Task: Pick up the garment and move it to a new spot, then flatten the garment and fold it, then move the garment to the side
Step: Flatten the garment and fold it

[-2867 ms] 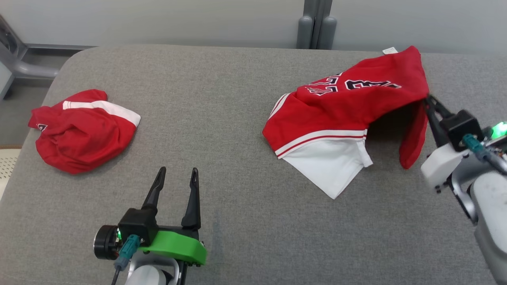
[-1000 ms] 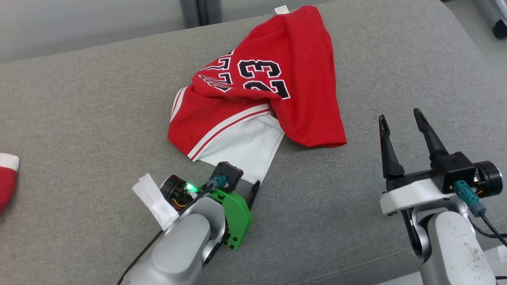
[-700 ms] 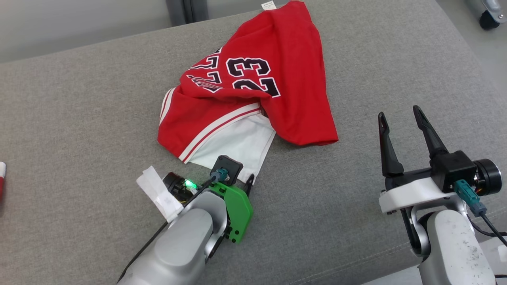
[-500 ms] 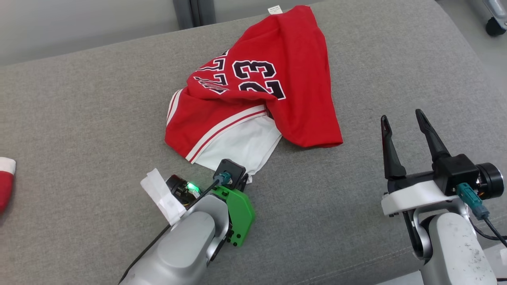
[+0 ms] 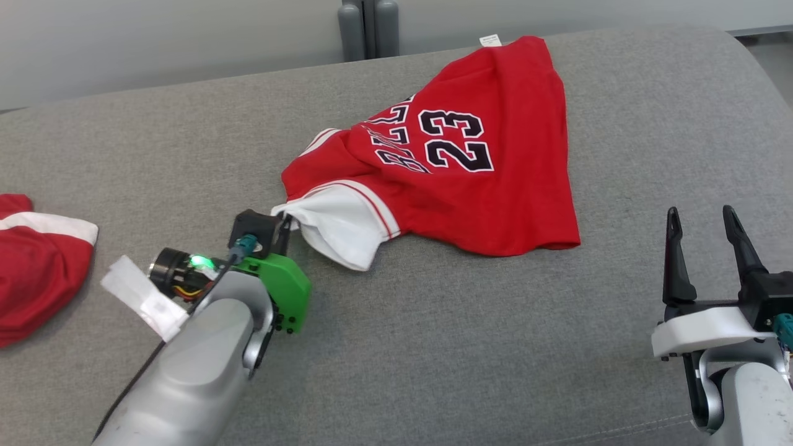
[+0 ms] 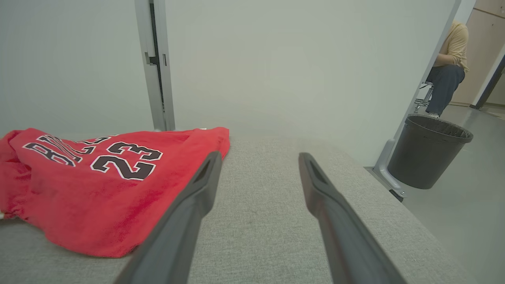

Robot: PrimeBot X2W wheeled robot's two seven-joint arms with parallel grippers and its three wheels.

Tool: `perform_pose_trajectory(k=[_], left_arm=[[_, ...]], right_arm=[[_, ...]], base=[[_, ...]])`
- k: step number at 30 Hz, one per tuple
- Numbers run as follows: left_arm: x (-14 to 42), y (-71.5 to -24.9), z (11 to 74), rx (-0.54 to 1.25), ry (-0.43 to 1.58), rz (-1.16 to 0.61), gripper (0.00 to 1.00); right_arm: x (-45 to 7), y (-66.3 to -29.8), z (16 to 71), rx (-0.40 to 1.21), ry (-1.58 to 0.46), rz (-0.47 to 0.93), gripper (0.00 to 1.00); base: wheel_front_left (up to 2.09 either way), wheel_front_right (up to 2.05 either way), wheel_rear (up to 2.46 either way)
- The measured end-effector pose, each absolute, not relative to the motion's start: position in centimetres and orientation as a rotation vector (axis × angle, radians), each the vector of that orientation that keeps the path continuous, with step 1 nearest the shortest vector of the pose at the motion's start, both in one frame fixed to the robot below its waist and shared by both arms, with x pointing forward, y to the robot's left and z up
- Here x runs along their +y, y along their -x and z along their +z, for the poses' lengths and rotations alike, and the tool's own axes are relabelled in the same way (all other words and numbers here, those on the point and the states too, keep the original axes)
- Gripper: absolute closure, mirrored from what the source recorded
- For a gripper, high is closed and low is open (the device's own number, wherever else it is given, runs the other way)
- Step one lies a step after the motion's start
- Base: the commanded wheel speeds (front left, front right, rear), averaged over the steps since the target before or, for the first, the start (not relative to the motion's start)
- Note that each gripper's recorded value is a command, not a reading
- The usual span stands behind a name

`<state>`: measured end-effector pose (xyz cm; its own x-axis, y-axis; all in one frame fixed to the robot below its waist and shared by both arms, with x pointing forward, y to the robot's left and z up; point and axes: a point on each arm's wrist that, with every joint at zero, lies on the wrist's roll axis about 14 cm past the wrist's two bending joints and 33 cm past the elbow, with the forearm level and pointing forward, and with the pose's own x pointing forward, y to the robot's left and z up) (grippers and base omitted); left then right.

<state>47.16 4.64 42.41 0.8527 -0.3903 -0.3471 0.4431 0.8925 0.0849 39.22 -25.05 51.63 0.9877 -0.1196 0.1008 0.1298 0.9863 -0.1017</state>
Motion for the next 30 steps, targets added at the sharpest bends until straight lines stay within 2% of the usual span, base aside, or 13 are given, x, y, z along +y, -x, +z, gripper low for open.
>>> perform_pose_trajectory(k=[4,12,28,30], left_arm=[[9.6,-48.0,43.7,0.291,-0.161,-0.314,1.0],[16.9,-46.2,42.3,0.335,-0.129,-0.124,1.0],[16.0,-41.5,39.7,0.387,-0.009,-0.088,1.0],[16.1,-41.2,39.8,0.382,0.001,-0.083,0.67]], right_arm=[[-24.8,-39.1,50.9,-0.074,0.098,-0.119,0.0],[-23.9,-39.4,49.7,-0.045,0.087,-0.095,0.0],[-22.3,-39.8,47.8,0.013,0.069,-0.048,0.0],[-22.2,-39.9,47.8,0.012,0.068,-0.045,0.0]], base=[[0.0,0.0,0.0],[0.0,0.0,0.0],[0.0,0.0,0.0],[0.0,0.0,0.0]])
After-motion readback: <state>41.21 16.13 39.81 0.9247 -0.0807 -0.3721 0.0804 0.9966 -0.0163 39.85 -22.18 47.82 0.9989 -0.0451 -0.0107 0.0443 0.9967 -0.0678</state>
